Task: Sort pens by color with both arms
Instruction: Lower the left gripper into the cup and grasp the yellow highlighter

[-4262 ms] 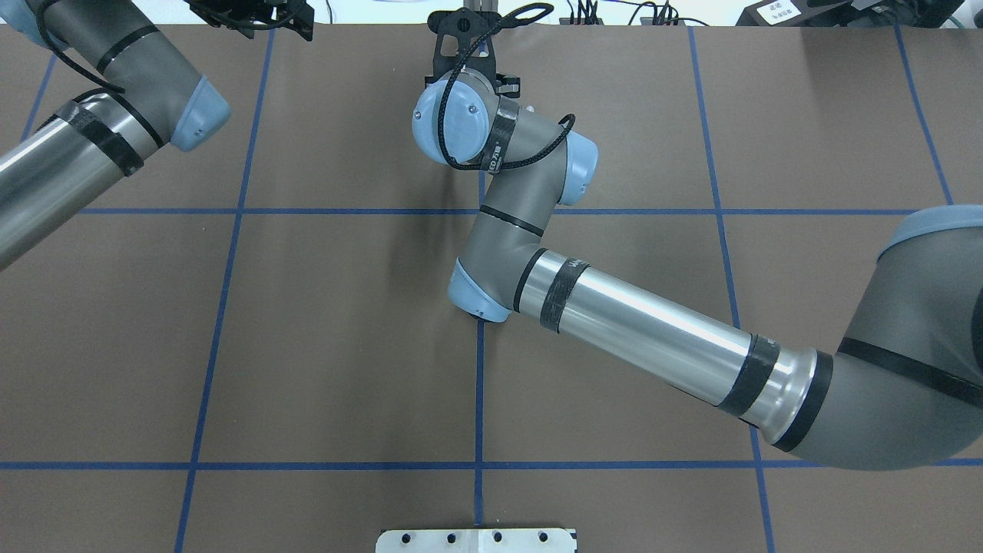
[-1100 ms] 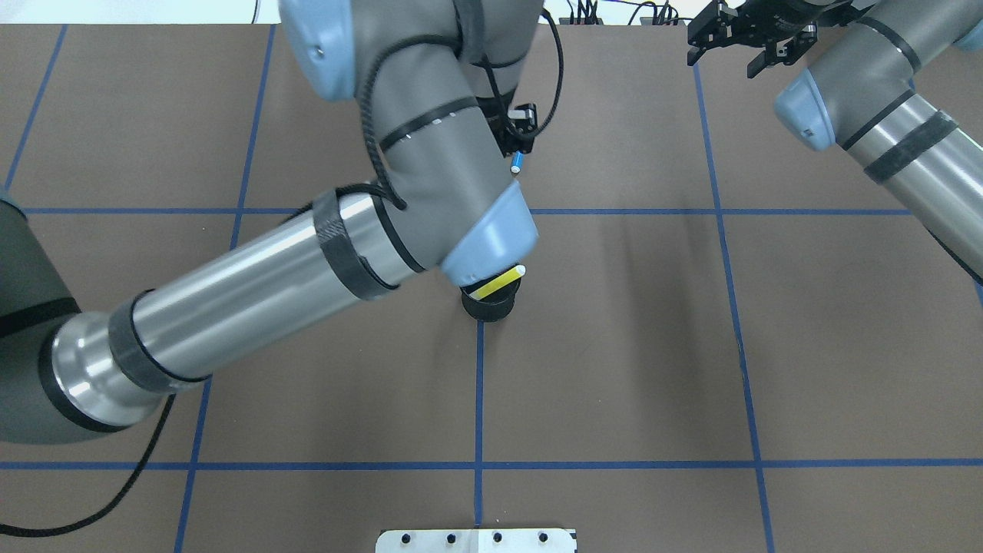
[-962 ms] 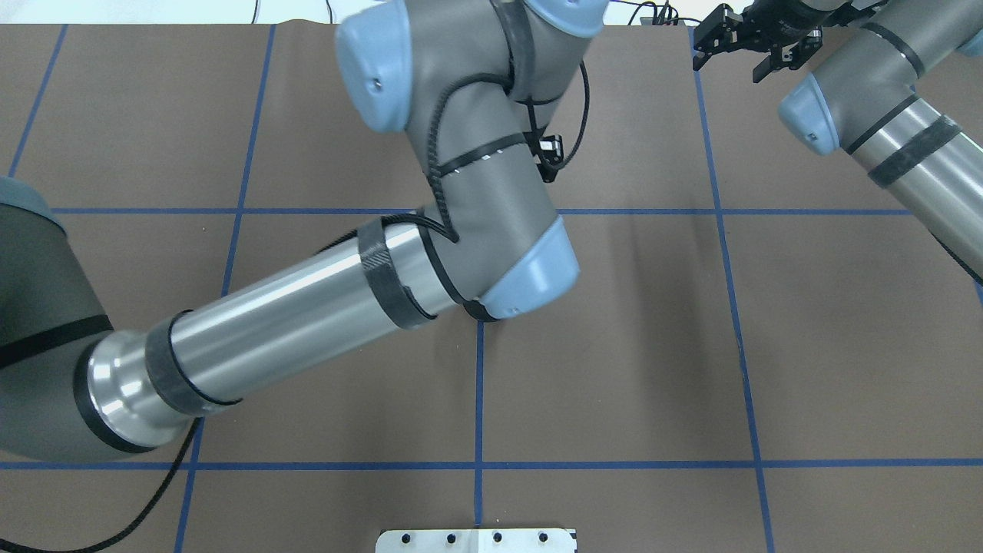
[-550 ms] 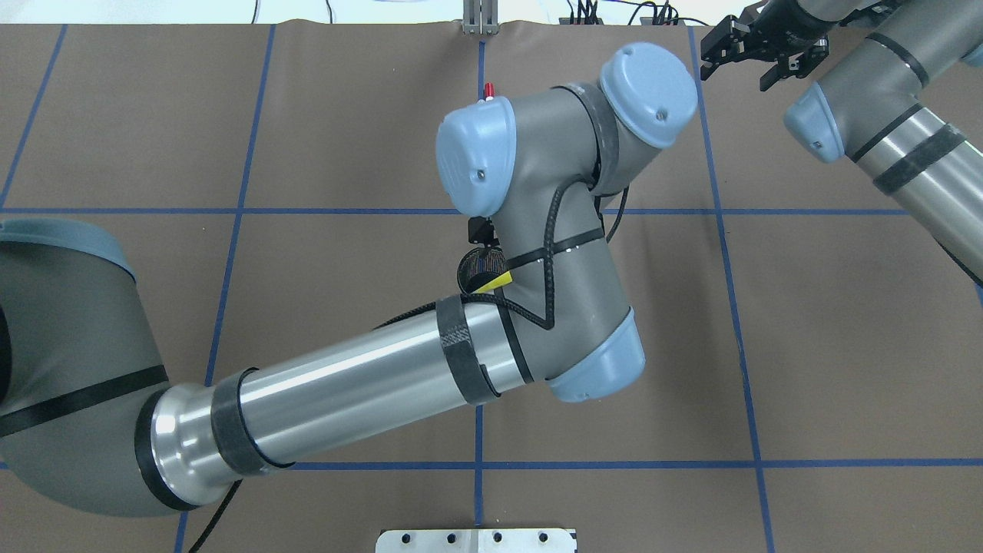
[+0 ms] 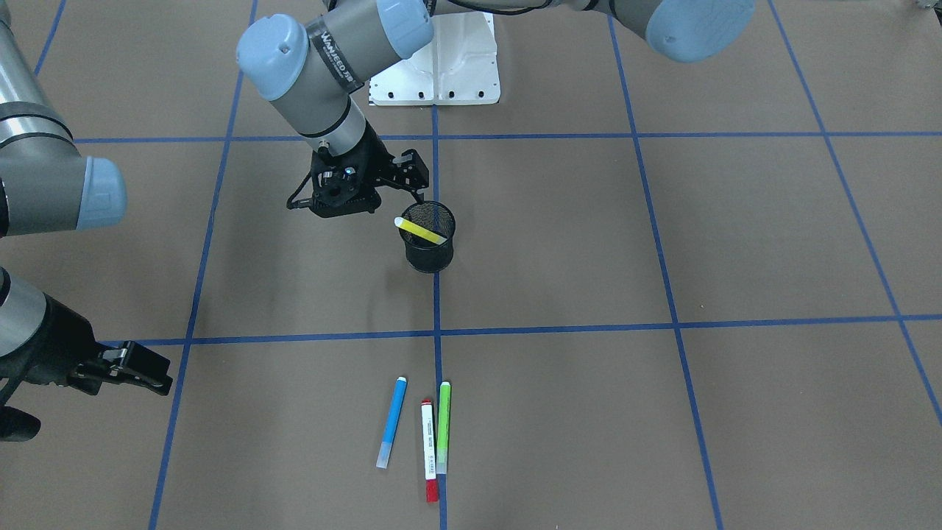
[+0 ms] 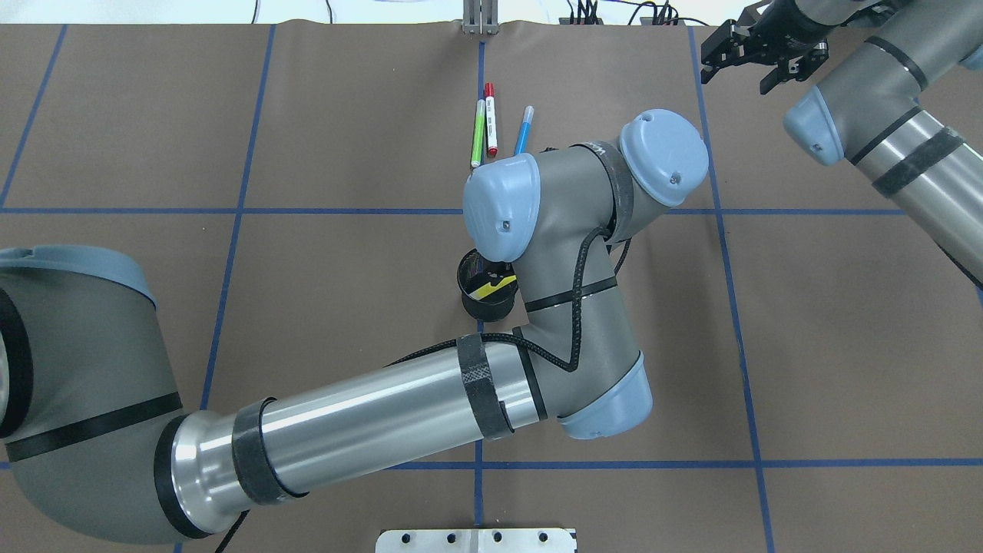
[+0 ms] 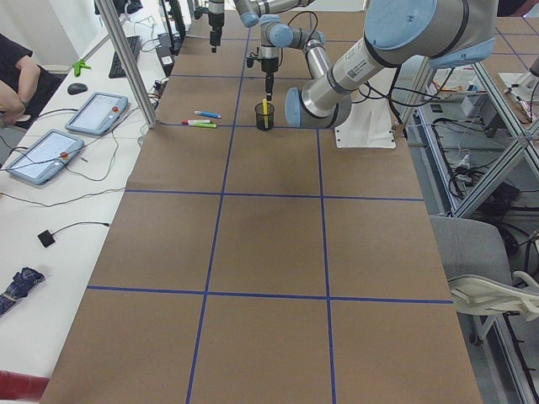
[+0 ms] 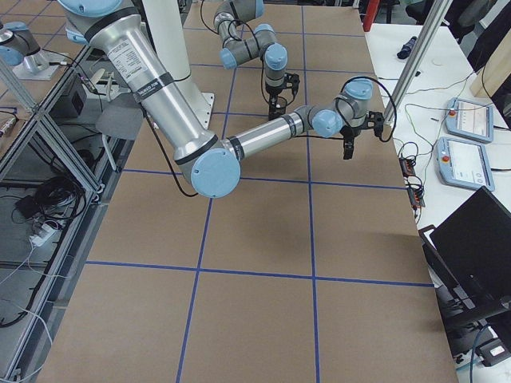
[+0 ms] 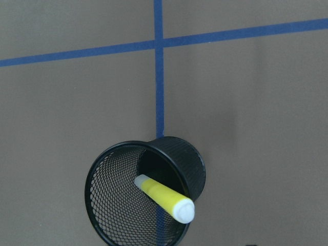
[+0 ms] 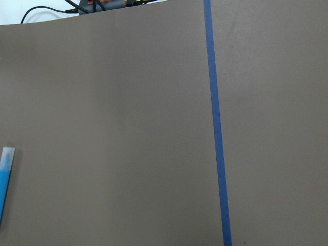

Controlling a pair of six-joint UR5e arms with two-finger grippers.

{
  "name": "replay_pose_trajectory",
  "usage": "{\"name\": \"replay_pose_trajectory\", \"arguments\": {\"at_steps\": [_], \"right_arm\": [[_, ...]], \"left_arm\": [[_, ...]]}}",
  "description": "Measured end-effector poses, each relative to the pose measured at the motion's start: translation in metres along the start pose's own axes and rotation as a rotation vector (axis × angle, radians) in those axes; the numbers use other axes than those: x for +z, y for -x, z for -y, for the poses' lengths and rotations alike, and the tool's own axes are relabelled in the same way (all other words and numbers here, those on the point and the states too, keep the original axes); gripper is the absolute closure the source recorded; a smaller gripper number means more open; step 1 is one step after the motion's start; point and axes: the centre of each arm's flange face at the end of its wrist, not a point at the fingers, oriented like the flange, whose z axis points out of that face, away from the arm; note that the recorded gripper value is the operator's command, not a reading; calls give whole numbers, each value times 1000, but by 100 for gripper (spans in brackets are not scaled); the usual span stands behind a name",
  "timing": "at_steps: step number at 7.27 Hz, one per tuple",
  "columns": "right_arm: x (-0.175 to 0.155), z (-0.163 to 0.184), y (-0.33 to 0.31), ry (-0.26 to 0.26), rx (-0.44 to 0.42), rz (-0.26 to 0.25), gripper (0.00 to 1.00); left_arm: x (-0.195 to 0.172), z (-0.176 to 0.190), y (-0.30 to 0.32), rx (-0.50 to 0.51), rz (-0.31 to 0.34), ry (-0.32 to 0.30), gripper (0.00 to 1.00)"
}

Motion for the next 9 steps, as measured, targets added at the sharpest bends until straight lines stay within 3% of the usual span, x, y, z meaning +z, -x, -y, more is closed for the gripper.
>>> {"name": "replay_pose_trajectory", "arguments": {"at_steps": [6, 9], "right_arm": [[9, -5, -1, 7, -4, -9, 0], [10, -5, -2, 7, -5, -12, 0]], "left_arm": [[9, 7, -3, 6, -8, -50, 45], [13, 8, -1, -3, 1, -59, 66]]}}
